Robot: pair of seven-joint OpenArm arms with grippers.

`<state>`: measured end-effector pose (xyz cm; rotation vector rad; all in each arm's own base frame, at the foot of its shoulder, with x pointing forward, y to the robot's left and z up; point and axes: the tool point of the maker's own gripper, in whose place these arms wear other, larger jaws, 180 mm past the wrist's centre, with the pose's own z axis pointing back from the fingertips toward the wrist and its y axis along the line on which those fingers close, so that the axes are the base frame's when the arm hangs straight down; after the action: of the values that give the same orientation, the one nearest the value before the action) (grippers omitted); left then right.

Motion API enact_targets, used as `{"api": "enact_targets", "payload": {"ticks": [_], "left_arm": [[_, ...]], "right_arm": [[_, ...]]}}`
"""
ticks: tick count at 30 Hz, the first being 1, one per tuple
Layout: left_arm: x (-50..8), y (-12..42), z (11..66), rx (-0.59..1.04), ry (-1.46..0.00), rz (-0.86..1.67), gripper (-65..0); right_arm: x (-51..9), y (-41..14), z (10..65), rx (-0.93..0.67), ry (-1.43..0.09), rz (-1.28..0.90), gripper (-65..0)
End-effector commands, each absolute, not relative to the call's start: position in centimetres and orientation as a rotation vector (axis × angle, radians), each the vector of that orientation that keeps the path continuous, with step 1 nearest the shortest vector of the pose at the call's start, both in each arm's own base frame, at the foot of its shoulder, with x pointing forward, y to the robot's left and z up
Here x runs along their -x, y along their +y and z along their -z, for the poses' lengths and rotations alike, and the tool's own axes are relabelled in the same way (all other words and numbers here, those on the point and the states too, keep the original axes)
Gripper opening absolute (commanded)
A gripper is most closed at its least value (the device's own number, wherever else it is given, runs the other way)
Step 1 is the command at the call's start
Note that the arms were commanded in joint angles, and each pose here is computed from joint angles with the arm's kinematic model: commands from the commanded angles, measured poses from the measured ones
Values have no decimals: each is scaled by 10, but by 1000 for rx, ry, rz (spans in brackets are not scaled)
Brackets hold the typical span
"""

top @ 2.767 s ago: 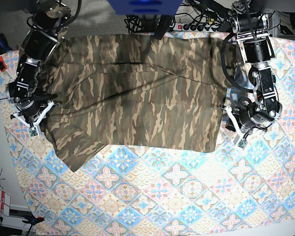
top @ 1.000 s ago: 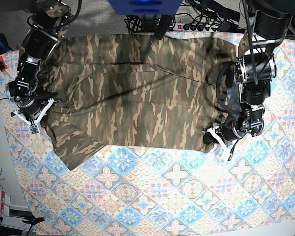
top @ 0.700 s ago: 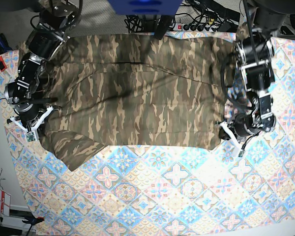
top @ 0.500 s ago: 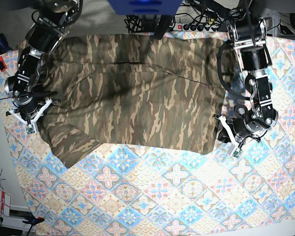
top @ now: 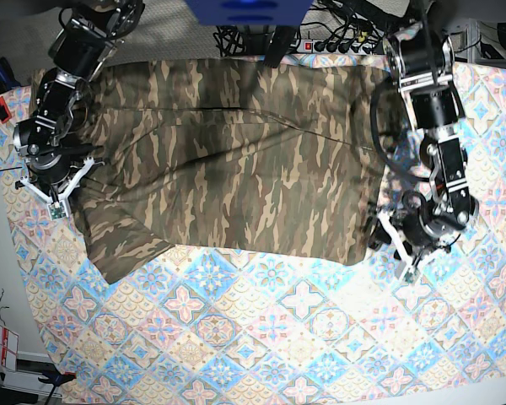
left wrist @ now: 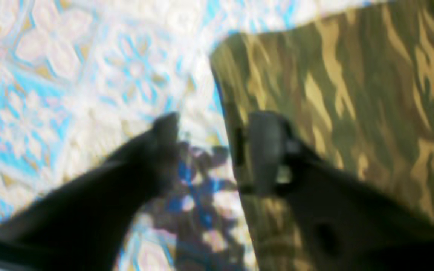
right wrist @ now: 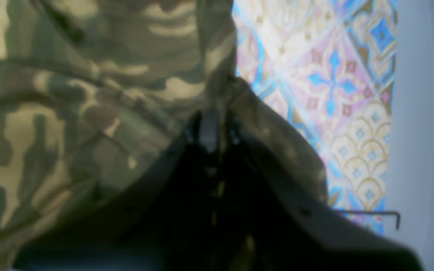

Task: Fold the T-shirt properly
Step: 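Fold the side edge held by the left gripper inward toward the right gripper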

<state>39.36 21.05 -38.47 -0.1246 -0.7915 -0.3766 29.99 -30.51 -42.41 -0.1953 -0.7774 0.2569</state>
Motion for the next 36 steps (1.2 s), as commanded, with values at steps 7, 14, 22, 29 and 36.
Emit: {"api": "enact_targets", "payload": {"ticks": [7, 14, 22, 29, 36], "left_arm": [[-449, 187, 373, 272, -884, 290, -245], [-460, 164, 408, 450, -850, 146, -245], [-456, 145, 424, 465, -871, 164, -243], [-460, 166, 417, 433, -894, 152, -244], [-464, 188, 405, 382, -947, 161, -244]], "right_arm": [[-306, -313, 410, 223, -818, -261, -639], [-303, -314, 412, 225, -810, -264, -639], [-298, -314, 415, 224, -798, -266, -639], [-297, -315, 416, 225, -795, -267, -639], [-297, -315, 416, 225, -795, -267, -639]]}}
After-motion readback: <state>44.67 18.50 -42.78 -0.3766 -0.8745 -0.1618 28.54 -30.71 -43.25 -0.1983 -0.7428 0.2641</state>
